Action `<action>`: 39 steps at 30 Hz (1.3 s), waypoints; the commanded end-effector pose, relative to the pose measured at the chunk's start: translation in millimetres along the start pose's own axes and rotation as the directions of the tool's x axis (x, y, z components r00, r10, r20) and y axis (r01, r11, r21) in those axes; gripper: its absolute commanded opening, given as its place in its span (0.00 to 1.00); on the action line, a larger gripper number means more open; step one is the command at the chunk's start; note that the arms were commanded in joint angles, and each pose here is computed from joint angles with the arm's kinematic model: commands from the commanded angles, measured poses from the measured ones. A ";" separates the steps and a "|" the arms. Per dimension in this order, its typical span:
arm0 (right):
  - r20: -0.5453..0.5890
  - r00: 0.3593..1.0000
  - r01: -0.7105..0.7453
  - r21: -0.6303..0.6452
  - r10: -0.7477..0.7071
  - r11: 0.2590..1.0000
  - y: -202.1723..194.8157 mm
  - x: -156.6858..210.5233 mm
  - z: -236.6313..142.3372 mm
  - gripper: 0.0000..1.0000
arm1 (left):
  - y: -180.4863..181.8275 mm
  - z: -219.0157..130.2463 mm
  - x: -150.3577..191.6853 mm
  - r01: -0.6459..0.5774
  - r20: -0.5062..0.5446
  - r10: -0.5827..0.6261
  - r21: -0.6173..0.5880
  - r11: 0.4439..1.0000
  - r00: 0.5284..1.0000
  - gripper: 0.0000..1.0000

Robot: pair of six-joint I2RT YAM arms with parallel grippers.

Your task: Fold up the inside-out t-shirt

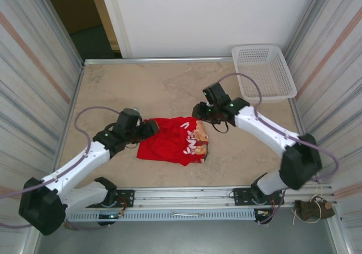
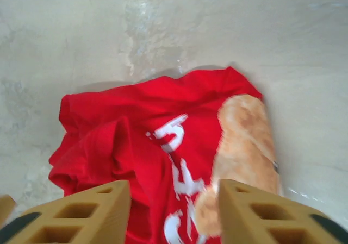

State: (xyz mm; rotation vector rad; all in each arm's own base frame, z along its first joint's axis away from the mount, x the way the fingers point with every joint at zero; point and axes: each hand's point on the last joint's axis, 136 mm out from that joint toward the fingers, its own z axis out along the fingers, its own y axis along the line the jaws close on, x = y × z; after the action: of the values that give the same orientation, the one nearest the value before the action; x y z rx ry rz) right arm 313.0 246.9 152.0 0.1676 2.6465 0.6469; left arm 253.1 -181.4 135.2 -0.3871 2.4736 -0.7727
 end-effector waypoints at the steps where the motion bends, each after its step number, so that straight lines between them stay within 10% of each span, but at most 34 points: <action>1: -0.135 0.987 0.079 -0.067 -0.087 0.995 10.7 16.3 38.7 0.31 | -8.5 19.7 22.8 0.080 -0.047 -0.078 0.031 0.996 0.996 0.58; 12: -0.230 0.968 -0.065 0.142 0.097 0.988 -74.9 75.5 85.3 0.03 | 34.8 87.5 27.9 0.080 -0.111 -0.093 -0.118 0.990 0.989 0.57; 23: -0.101 0.955 -0.242 0.279 0.279 0.929 -111.1 155.7 39.7 0.06 | -68.7 178.6 -37.9 -0.315 -0.290 0.365 0.205 0.927 0.885 0.59; 32: 0.065 0.994 -0.091 0.129 0.083 0.987 -74.5 47.2 -34.8 0.23 | -120.9 112.7 -112.4 -0.330 -0.135 0.379 0.288 0.899 0.915 0.61; 39: 0.008 0.984 0.176 0.083 -0.177 0.981 -52.7 -6.9 -29.0 0.58 | -85.1 78.4 -68.2 -0.303 -0.190 0.344 0.212 0.929 0.920 0.61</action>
State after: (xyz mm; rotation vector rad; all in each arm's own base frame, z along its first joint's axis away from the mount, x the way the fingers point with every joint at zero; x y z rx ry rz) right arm 311.4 181.7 178.9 0.2285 2.5184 0.5542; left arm 396.7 -259.3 191.7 0.1835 2.4262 -0.9648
